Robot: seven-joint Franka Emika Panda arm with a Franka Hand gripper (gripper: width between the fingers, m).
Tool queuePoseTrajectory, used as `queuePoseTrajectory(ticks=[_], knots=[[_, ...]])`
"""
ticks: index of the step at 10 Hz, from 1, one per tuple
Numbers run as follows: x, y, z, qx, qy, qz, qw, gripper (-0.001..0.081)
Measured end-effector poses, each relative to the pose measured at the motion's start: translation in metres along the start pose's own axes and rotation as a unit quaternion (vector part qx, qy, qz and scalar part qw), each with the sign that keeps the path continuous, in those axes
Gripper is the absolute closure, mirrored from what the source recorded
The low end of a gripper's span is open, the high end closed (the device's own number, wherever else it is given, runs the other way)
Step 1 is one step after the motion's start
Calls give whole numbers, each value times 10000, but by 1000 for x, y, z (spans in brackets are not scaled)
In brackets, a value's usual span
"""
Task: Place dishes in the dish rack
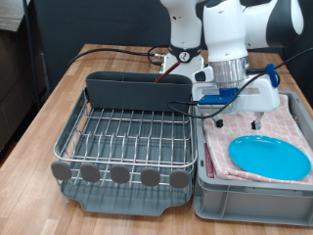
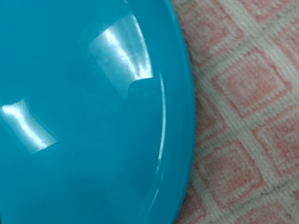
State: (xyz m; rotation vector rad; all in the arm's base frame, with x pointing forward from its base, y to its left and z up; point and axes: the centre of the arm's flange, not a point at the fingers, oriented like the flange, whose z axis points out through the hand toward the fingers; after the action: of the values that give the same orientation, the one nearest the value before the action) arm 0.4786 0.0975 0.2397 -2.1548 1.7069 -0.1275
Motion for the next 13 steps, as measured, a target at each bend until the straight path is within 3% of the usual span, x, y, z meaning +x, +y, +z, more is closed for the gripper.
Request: queuePoseTrajectory(ticks=[4, 13], knots=[[3, 1, 10, 112, -77, -77, 9999, 4], [0, -20, 24, 184, -241, -209, 9993, 4]])
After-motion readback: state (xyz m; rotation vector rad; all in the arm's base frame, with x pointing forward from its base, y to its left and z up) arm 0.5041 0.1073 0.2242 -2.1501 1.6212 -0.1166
